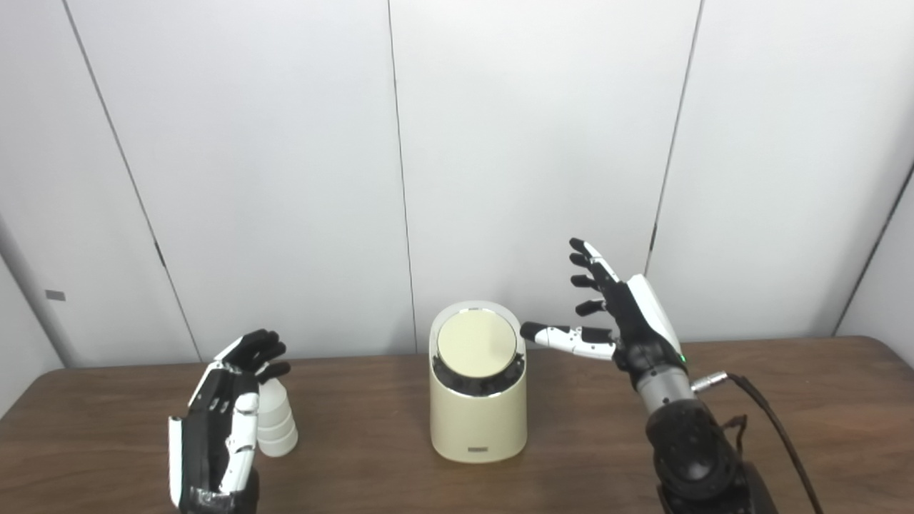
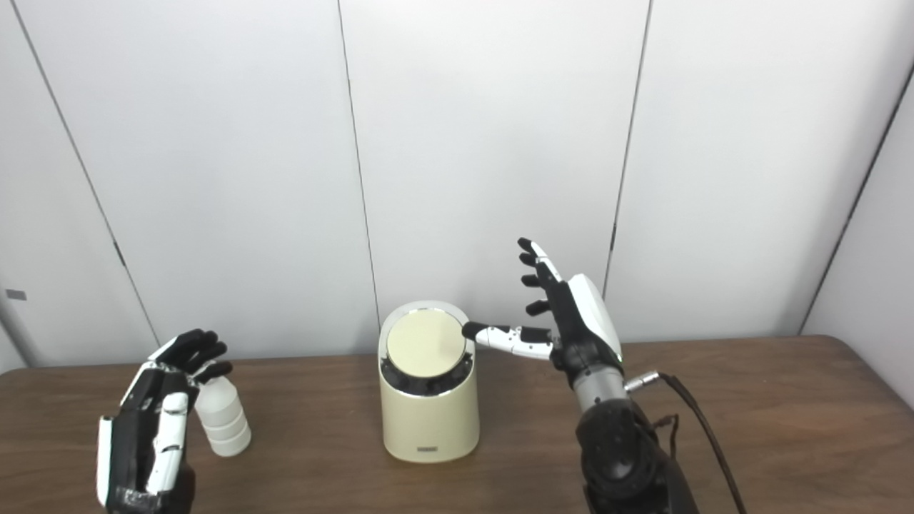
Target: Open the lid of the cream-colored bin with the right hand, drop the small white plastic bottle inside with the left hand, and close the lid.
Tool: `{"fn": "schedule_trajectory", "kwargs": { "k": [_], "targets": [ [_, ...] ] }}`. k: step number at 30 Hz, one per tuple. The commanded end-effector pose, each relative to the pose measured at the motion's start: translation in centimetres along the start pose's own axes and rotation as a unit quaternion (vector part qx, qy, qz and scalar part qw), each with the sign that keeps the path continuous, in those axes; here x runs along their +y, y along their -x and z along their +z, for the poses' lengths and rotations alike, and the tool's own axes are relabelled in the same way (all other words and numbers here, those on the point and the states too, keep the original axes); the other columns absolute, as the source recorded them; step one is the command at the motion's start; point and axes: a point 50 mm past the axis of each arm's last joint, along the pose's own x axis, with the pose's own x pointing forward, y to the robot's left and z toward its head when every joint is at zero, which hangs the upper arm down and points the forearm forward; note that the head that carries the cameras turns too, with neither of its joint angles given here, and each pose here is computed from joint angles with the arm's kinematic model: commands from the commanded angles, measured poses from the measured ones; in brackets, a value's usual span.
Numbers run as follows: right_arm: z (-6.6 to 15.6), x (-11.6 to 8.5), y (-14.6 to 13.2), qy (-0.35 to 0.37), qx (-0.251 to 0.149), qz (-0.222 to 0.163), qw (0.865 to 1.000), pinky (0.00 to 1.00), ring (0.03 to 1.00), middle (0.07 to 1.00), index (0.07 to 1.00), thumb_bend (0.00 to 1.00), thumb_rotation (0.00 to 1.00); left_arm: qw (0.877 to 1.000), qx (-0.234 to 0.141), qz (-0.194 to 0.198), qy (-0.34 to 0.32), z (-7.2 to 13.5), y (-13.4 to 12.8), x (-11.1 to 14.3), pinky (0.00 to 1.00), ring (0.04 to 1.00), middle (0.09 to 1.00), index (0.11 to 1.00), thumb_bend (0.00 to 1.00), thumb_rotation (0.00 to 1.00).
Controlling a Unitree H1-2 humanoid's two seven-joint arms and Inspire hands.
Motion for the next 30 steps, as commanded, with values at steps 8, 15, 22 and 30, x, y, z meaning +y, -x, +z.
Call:
{"fn": "schedule_trajectory", "kwargs": {
  "k": [8,15,22,30],
  "targets": [
    [1.2,0.4,-2.6,0.044,-0.013,-0.006,0.999,0.79,0.913,0.966,0.959,0.88,0.3,0.999,-0.046,-0.011,0.006,1.2,-1.7,-1.3,0.67,0.748,0.764,0.743,0.25,0.56],
    [0.6,1.6,-3.2,0.094,0.006,-0.014,0.995,0.78,0.93,0.952,0.944,0.93,0.34,0.999,-0.046,-0.01,0.011,1.2,-1.7,-1.5,0.68,0.754,0.767,0.741,0.23,0.55],
    [-0.1,2.5,-3.5,0.125,0.015,-0.025,0.992,0.78,0.935,0.954,0.949,1.0,0.46,0.999,-0.043,-0.01,0.009,1.1,-1.6,-1.6,0.68,0.756,0.767,0.745,0.24,0.55],
    [0.0,2.9,-3.9,0.135,0.009,-0.031,0.99,0.86,0.945,0.957,0.945,1.0,0.53,0.999,-0.044,-0.012,0.007,1.2,-1.6,-1.7,0.68,0.756,0.769,0.747,0.25,0.56]
  ]
}}
